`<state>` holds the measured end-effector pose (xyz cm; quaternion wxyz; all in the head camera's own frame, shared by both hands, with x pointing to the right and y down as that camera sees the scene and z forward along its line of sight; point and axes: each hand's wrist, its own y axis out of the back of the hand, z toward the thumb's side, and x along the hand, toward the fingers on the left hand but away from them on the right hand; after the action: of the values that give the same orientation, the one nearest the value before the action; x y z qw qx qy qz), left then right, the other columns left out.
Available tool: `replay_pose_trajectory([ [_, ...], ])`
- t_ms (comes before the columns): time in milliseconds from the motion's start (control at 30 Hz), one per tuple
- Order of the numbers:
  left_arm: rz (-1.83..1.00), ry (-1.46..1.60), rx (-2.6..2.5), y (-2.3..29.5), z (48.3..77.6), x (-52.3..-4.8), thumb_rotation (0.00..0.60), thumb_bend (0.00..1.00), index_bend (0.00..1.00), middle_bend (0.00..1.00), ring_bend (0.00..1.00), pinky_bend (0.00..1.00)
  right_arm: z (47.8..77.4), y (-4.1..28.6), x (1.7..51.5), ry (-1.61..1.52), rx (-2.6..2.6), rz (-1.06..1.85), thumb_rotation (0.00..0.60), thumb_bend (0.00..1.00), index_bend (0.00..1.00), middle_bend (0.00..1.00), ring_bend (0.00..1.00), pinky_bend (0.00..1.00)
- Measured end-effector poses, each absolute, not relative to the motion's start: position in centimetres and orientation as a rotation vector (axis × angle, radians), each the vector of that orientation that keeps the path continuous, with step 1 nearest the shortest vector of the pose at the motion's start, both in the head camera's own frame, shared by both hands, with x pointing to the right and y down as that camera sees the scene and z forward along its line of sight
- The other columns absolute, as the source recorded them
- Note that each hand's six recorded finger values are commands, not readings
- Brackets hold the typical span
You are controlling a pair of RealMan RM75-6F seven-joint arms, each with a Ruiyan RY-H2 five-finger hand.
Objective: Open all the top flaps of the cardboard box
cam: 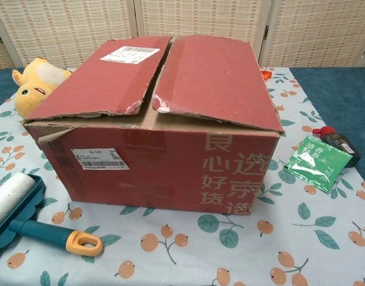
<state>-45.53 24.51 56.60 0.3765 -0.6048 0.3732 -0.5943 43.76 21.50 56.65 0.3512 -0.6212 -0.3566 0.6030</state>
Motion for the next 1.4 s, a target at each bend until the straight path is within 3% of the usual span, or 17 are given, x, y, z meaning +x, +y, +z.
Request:
replay_pose_trajectory([
  [433, -1.497, 0.950, -1.612, 24.0, 57.4, -45.0, 0.600, 0.21, 0.00, 0.00, 0.00, 0.00, 57.2, 20.4, 40.9, -0.964, -1.800, 1.380, 0.600, 0.41, 0.00, 0.00, 0.00, 0.00],
  [933, -1.486, 0.978, -1.669, 24.2, 57.3, -45.2, 0.600, 0.22, 0.00, 0.00, 0.00, 0.00, 55.2, 16.0, 24.5, -0.703, -2.229, 0.906, 0.600, 0.41, 0.00, 0.00, 0.00, 0.00],
  [1400, -1.470, 1.043, -1.701, 24.5, 55.7, -45.7, 0.600, 0.22, 0.00, 0.00, 0.00, 0.00, 56.2, 16.2, 13.6, -0.613, -2.407, 0.699, 0.600, 0.41, 0.00, 0.00, 0.00, 0.00],
])
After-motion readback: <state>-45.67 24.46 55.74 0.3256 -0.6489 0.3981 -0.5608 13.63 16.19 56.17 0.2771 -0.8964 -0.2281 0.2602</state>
